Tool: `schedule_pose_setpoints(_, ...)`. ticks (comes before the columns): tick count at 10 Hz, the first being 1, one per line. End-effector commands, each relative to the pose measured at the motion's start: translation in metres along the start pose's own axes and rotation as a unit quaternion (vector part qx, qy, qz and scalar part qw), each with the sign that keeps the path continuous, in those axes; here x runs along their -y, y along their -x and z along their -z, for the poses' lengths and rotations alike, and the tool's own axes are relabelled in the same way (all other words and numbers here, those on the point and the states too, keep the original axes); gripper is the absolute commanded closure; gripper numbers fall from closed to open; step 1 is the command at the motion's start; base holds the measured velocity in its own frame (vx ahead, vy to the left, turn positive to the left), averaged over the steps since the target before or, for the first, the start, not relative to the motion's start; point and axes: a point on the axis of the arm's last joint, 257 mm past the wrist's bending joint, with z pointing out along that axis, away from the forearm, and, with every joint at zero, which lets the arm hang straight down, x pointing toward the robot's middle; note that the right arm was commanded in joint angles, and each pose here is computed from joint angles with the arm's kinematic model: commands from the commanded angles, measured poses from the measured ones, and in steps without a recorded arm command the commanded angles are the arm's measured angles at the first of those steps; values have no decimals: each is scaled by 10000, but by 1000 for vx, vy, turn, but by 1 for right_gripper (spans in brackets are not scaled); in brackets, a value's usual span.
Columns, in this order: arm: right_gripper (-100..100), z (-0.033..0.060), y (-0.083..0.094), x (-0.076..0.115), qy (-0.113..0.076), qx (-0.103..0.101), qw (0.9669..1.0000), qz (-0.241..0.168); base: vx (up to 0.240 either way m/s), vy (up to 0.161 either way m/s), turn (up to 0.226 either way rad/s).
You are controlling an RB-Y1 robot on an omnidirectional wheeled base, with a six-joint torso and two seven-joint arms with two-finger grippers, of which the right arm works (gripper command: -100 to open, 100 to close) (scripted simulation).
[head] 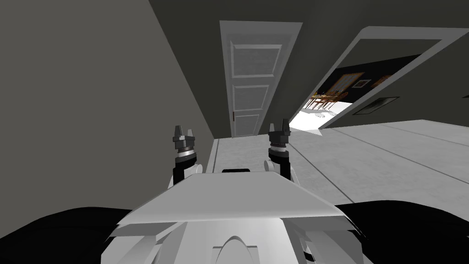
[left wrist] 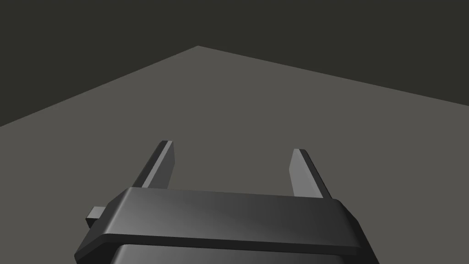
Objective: Pull the door open
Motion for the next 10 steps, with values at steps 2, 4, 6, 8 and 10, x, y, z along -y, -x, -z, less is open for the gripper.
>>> schedule_pose_setpoints(2,-100,47,-32,133,-112,-66,9995,-291,137,13,24)
schedule_pose_setpoints(4,-100,102,-62,275,-238,-118,9978,-606,183,48,23)
schedule_pose_setpoints(6,-100,149,-83,385,-338,-146,9957,-852,175,60,25)
schedule_pose_setpoints(8,-100,203,-103,505,-450,-167,9925,-1121,132,46,25)
schedule_pose_setpoints(10,-100,268,-124,639,-578,-179,9880,-1422,142,34,24)
